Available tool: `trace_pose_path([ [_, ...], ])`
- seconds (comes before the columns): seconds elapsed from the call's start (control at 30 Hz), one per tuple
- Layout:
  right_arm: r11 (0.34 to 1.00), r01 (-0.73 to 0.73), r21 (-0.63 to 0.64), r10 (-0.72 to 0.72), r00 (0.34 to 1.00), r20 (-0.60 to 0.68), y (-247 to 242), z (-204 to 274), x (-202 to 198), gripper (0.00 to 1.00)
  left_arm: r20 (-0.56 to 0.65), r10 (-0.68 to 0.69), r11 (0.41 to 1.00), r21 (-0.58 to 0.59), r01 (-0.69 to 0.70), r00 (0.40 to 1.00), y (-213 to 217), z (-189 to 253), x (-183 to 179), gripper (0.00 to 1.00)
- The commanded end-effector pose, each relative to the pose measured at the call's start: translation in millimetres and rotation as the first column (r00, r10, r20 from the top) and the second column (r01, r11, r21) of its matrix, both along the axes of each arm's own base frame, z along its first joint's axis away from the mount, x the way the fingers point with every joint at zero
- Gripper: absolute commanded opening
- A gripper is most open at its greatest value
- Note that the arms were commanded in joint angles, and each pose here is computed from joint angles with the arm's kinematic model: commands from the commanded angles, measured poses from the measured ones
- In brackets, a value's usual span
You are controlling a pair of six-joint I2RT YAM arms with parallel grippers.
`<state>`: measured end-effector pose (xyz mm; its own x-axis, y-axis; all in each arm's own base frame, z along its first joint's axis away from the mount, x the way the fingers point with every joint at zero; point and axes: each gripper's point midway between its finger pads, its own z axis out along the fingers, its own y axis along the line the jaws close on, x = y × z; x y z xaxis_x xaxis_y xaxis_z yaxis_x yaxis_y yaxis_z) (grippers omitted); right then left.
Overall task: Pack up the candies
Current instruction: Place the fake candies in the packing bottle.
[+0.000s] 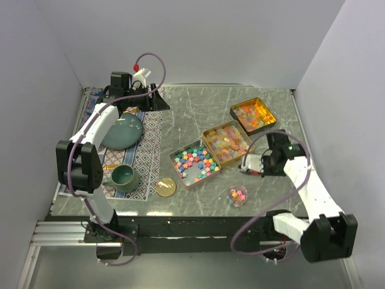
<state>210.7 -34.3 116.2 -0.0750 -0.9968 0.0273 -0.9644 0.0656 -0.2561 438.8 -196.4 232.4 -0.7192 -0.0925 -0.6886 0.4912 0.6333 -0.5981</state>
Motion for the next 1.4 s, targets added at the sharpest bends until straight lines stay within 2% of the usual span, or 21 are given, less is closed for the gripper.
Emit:
trace_pose_path([
  [0.0, 0.980, -0.152, -0.131, 0.148, 0.988, -0.038, -5.6, -6.9, -24.2, 0.00, 0.106, 0.017, 1.000, -0.007, -0.016, 0.994, 4.1, 32.6, -5.5, 0.67],
  [0.23, 0.944, -0.226, -0.240, 0.212, 0.974, -0.083, -11.0, -14.5, -37.9, 0.00, 0.171, 0.037, 0.999, 0.032, -0.043, 0.985, 12.2, 42.8, -11.7, 0.68],
  [0.5, 0.880, -0.290, -0.377, 0.273, 0.957, -0.098, -14.2, -7.5, -29.9, 0.00, 0.213, 0.038, 0.998, 0.049, -0.050, 0.976, 16.1, 51.5, -18.9, 0.68],
  [0.7, 0.872, -0.279, -0.403, 0.261, 0.960, -0.098, 4.8, 2.0, -19.0, 0.00, 0.214, 0.035, 0.999, 0.030, -0.042, 0.976, 14.7, 53.6, -26.8, 0.68],
  [1.17, 0.717, -0.331, -0.614, 0.308, 0.940, -0.147, 0.2, 33.3, -18.2, 0.00, 0.203, 0.047, 0.999, -0.026, -0.042, 0.978, 11.1, 59.7, -32.3, 0.68],
  [1.37, 0.694, -0.334, -0.637, 0.317, 0.937, -0.146, 7.2, 46.1, -15.9, 0.00, 0.194, 0.050, 0.998, -0.047, -0.042, 0.980, 9.3, 63.1, -33.1, 0.68],
])
